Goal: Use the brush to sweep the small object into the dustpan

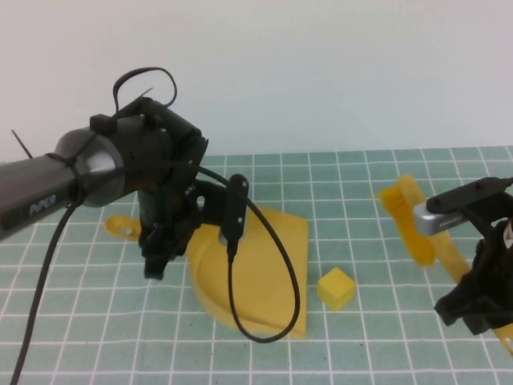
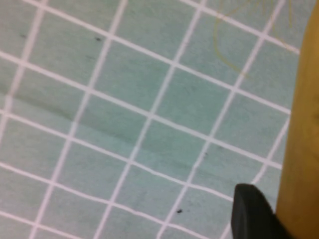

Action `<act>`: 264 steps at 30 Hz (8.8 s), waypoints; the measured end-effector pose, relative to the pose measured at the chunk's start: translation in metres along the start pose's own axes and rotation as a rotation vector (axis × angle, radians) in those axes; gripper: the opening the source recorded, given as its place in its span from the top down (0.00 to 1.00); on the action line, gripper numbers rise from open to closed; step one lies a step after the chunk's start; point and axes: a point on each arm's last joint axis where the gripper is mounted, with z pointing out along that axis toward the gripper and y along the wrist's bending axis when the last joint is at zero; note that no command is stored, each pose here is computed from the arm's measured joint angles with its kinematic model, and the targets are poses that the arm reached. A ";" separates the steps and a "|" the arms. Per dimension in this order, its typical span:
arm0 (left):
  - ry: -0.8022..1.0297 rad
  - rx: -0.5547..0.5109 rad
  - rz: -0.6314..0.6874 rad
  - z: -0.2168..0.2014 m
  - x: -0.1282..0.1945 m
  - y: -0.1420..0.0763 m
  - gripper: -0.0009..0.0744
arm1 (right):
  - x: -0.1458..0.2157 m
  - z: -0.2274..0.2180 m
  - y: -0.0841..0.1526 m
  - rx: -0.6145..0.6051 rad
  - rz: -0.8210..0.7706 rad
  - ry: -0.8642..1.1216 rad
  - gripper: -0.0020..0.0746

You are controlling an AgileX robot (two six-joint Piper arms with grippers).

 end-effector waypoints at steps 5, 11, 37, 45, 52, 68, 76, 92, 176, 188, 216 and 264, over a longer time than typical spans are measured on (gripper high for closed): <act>0.030 0.049 0.046 0.005 -0.001 -0.010 0.99 | -0.003 0.018 -0.002 0.031 0.027 0.080 0.77; 0.002 0.031 0.048 0.013 -0.017 -0.024 0.99 | -0.008 0.049 0.002 0.018 0.047 0.193 0.77; -0.069 0.097 -0.122 0.044 -0.034 -0.033 0.99 | -0.052 0.012 0.077 -0.383 0.009 0.053 0.77; -0.071 0.096 -0.122 0.044 -0.034 -0.033 0.99 | -0.062 -0.009 0.062 -0.210 -0.015 0.049 0.77; -0.063 0.090 -0.114 0.044 -0.034 -0.032 0.99 | -0.060 0.011 0.048 -0.024 -0.022 0.169 0.77; -0.072 0.081 -0.118 0.044 -0.034 -0.031 0.99 | -0.064 0.053 0.080 -0.283 0.040 0.329 0.77; -0.088 0.081 -0.130 0.043 -0.035 -0.031 0.90 | -0.069 0.050 0.094 -0.434 0.023 0.275 0.77; -0.016 0.026 -0.189 0.019 -0.020 -0.027 0.33 | -0.072 0.029 0.052 -0.192 0.071 0.167 0.77; -1.392 -0.692 -0.975 -0.194 0.112 -0.208 0.99 | 0.133 -0.162 -0.008 -0.104 0.075 -0.733 0.97; -1.356 -0.629 -1.012 -0.169 0.110 -0.219 0.99 | 0.172 -0.055 -0.002 -0.175 0.090 -0.740 0.98; -1.278 -0.633 -1.117 -0.163 0.122 -0.222 0.99 | 0.173 -0.053 -0.003 -0.177 0.092 -0.754 0.98; -0.974 -0.616 -1.688 -0.031 0.146 -0.316 0.99 | 0.232 0.044 -0.031 0.236 0.246 -1.098 0.98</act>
